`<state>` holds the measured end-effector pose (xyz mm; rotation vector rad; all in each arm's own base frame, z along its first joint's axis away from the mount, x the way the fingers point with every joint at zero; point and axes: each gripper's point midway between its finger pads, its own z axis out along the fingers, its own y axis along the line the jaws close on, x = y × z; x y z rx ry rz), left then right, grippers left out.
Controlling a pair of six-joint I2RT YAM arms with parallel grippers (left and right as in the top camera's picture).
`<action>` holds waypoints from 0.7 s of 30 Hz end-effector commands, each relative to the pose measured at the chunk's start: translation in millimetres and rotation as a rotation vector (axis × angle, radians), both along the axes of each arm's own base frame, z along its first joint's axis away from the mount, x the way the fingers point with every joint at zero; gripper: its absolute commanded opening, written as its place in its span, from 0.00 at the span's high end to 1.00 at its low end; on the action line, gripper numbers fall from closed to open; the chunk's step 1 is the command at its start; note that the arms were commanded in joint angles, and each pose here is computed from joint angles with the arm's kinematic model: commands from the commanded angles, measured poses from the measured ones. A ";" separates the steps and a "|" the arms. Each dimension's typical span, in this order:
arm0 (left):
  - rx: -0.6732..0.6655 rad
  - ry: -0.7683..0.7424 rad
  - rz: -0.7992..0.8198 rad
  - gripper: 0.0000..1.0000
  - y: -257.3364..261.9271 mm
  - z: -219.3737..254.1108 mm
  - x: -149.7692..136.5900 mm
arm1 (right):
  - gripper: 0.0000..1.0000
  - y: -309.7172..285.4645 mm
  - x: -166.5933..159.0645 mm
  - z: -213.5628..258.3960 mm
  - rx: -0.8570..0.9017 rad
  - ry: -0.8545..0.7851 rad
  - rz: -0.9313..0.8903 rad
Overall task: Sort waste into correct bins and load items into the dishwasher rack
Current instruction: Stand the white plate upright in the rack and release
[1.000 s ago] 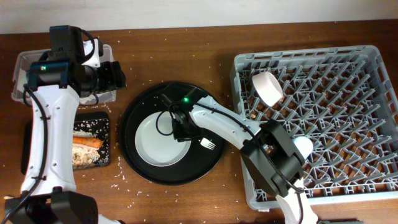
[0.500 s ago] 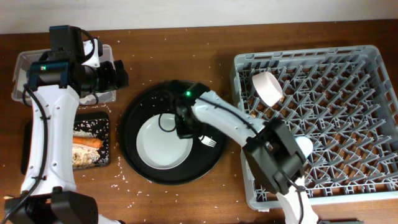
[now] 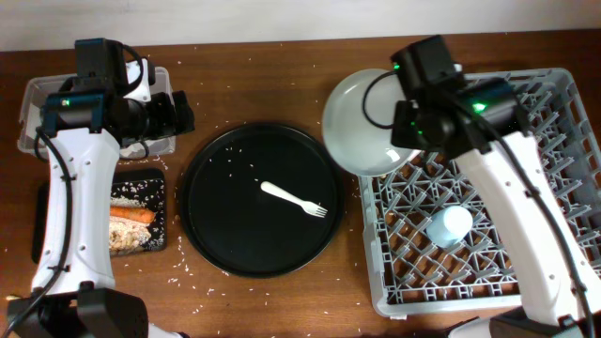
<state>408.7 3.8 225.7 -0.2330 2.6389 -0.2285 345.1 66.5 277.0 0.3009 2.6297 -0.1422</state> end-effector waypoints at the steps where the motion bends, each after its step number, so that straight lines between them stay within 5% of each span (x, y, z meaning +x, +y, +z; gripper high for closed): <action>1: 0.006 0.000 0.007 0.01 2.0 -0.4 -1.3 | 0.96 -23.2 -2.0 21.4 -0.015 -0.078 -0.096; 21: 0.006 0.000 0.007 0.01 2.0 -0.4 -1.3 | 0.96 -139.6 -41.7 44.1 -0.700 -0.115 -0.460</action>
